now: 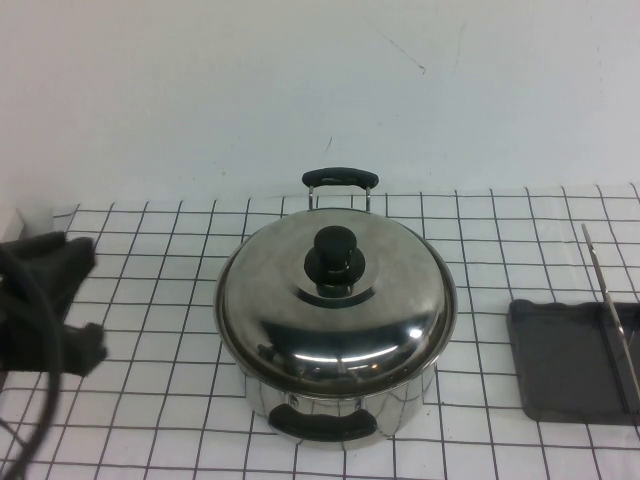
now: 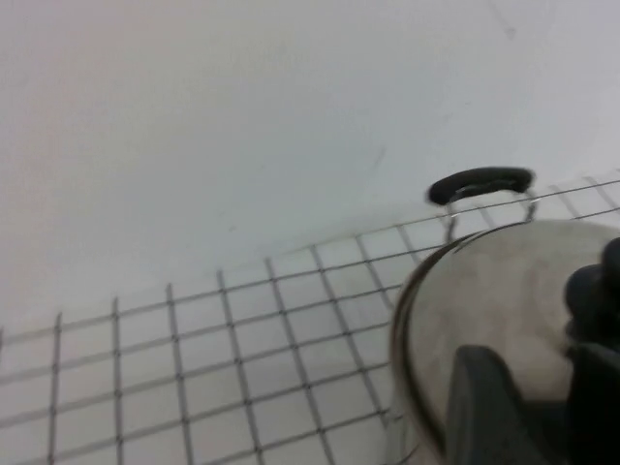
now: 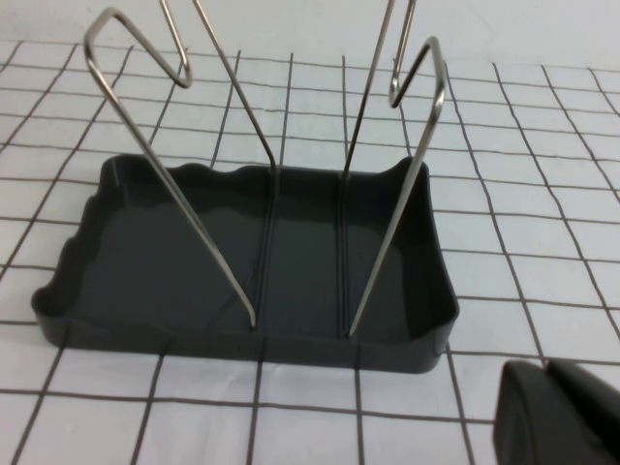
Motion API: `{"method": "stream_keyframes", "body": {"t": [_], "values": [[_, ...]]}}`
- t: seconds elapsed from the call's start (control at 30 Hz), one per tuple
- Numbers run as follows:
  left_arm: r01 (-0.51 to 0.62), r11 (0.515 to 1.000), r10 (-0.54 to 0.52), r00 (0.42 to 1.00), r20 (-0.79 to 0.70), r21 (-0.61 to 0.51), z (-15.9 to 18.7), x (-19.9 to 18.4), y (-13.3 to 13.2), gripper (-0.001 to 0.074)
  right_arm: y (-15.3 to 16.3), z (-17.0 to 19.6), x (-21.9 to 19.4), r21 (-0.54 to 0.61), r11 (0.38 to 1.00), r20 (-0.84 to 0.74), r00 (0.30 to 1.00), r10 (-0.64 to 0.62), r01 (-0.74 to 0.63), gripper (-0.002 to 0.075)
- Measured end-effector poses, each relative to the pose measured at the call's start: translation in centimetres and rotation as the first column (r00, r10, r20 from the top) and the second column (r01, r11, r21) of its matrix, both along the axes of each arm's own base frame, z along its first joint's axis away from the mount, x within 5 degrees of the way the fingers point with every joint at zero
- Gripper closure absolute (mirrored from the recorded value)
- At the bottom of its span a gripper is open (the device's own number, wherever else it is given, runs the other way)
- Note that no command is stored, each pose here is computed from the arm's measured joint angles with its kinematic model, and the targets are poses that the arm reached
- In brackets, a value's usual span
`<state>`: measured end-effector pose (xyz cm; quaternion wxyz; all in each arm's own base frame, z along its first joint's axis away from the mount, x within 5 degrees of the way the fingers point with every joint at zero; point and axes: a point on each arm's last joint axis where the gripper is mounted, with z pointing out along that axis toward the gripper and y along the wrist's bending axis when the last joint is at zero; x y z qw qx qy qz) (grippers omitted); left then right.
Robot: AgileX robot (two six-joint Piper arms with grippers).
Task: Put pot lid on rack
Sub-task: Open the pot
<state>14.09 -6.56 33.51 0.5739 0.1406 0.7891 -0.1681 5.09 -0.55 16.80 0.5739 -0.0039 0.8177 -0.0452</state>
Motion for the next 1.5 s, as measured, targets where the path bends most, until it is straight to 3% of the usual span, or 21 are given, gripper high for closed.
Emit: {"method": "stream_keyframes", "body": {"t": [0.2, 0.3, 0.4, 0.67, 1.17, 1.23, 1.4, 1.5], "values": [[0.215, 0.975, -0.219, 0.967, 0.131, 0.049, -0.7, 1.8, -5.7, 0.0221, 0.0, 0.0, 0.0, 0.000, 1.000, 0.000, 1.000, 0.000, 0.000, 0.0729], [0.253, 0.966, -0.259, 0.957, 0.131, 0.058, -2.1, 3.4, -7.6, 0.0125, 0.0, 0.0, 0.0, 0.000, 1.000, 0.000, 1.000, 0.000, 0.000, 0.0729], [0.277, 0.960, -0.281, 0.951, 0.131, 0.048, -3.9, 5.1, -9.3, 0.0095, 0.0, 0.0, 0.0, 0.000, 1.000, 0.000, 1.000, 0.000, 0.000, 0.0729], [0.279, 0.958, -0.266, 0.951, 0.158, -0.065, -7.6, 8.3, -12.1, 0.0085, 0.0, 0.0, 0.0, 0.000, 1.000, 0.000, 1.000, 0.000, 0.000, 0.0729], [0.252, 0.962, -0.240, 0.965, 0.107, -0.107, -11.1, 12.6, -15.6, 0.0095, 0.0, 0.0, 0.0, 0.000, 1.000, 0.000, 1.000, 0.000, 0.000, 0.0729], [0.246, 0.962, -0.236, 0.967, 0.090, -0.118, -11.5, 12.7, -15.7, 0.0139, 0.0, 0.0, 0.0, 0.000, 1.000, 0.000, 1.000, 0.000, 0.000, 0.0729], [0.252, 0.960, -0.242, 0.966, 0.086, -0.124, -11.5, 12.7, -15.8, 0.0395, 0.0, 0.0, 0.0, 0.000, 1.000, 0.000, 1.000, 0.000, 0.000, 0.0729], [0.261, 0.957, -0.249, 0.963, 0.100, -0.124, -11.1, 12.7, -15.8, 0.0422, 0.0, 0.0, 0.0, 0.000, 1.000, 0.000, 1.000, 0.000, 0.000, 0.0729]]}}
